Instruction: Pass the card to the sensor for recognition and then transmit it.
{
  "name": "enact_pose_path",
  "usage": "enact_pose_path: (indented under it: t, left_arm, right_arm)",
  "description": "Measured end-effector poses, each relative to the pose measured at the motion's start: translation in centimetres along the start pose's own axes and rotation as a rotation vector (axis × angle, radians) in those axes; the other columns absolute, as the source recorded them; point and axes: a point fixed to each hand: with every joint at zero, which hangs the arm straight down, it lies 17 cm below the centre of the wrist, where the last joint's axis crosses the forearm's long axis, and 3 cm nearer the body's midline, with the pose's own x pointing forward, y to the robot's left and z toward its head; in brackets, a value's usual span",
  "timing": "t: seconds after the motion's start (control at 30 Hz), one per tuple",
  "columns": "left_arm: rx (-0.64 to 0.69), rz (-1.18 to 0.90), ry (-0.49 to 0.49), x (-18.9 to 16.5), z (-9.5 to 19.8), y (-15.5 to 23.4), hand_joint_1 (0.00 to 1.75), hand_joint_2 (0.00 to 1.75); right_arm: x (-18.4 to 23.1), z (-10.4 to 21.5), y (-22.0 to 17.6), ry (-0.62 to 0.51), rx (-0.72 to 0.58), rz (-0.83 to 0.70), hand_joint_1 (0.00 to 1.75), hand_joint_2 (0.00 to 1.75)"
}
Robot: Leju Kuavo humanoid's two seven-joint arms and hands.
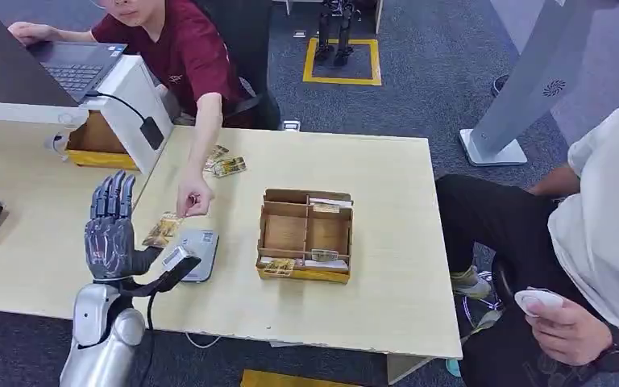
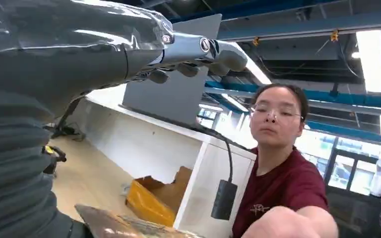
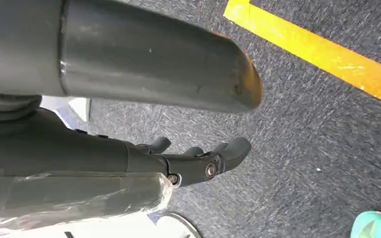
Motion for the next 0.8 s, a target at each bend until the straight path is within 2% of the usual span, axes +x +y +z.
enact_pose_path:
  t: [0.8]
  left_arm:
    - [0.011,0.083,0.054,-1.7,0.6,-0.5,1.75,1.75]
  right_arm:
    - [0.8,0.0,0.1,-0.032,0.000,0.006,0.00,0.00]
